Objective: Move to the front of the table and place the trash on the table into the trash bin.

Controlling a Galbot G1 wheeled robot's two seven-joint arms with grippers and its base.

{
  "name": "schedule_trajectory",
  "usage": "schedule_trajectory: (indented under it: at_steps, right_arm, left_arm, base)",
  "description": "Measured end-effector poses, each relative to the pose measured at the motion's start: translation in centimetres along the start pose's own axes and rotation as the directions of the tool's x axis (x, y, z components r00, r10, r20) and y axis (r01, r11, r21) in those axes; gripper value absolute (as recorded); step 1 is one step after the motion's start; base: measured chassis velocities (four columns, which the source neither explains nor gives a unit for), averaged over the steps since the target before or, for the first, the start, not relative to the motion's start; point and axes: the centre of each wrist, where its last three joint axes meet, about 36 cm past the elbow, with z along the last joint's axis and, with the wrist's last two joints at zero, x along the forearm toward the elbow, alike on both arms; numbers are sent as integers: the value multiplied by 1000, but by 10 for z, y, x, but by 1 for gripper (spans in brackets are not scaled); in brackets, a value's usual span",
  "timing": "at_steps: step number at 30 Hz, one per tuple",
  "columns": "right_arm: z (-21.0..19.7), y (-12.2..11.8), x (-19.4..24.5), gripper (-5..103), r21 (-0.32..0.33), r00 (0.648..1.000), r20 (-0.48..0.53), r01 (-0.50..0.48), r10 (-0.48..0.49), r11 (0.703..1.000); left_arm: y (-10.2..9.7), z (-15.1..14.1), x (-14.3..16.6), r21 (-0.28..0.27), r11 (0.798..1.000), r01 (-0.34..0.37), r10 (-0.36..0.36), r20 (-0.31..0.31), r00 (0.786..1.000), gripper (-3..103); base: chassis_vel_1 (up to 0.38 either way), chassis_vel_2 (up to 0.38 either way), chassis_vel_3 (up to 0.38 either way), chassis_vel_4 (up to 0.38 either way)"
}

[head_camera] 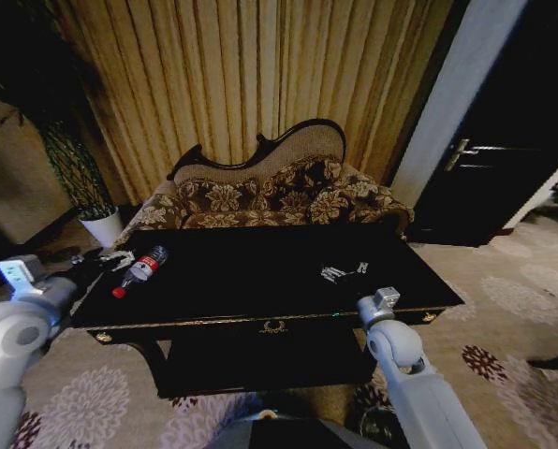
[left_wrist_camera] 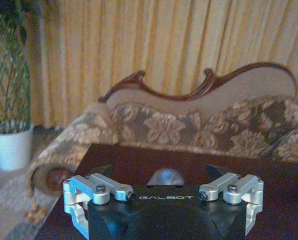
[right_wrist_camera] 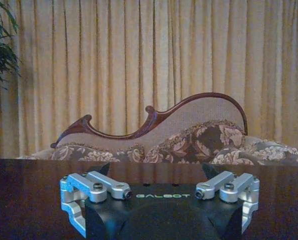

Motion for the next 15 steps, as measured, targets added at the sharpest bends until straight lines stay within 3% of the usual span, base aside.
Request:
schedule_trajectory:
  at_steps: [6, 15]
  right_arm:
    - [7, 3, -3, 100, 0, 1000, -10, 1, -1, 1000]
    - [10, 5, -5, 100, 7, 1000, -14, 6, -6, 1000]
  left_arm:
    - [22, 17, -12, 7, 1000, 20, -19, -47, 999, 100]
    - [26, 37, -21, 18, 999, 45, -43, -83, 996, 100]
  base:
    - [0, 0, 0, 0]
    - [0, 0, 0, 0]
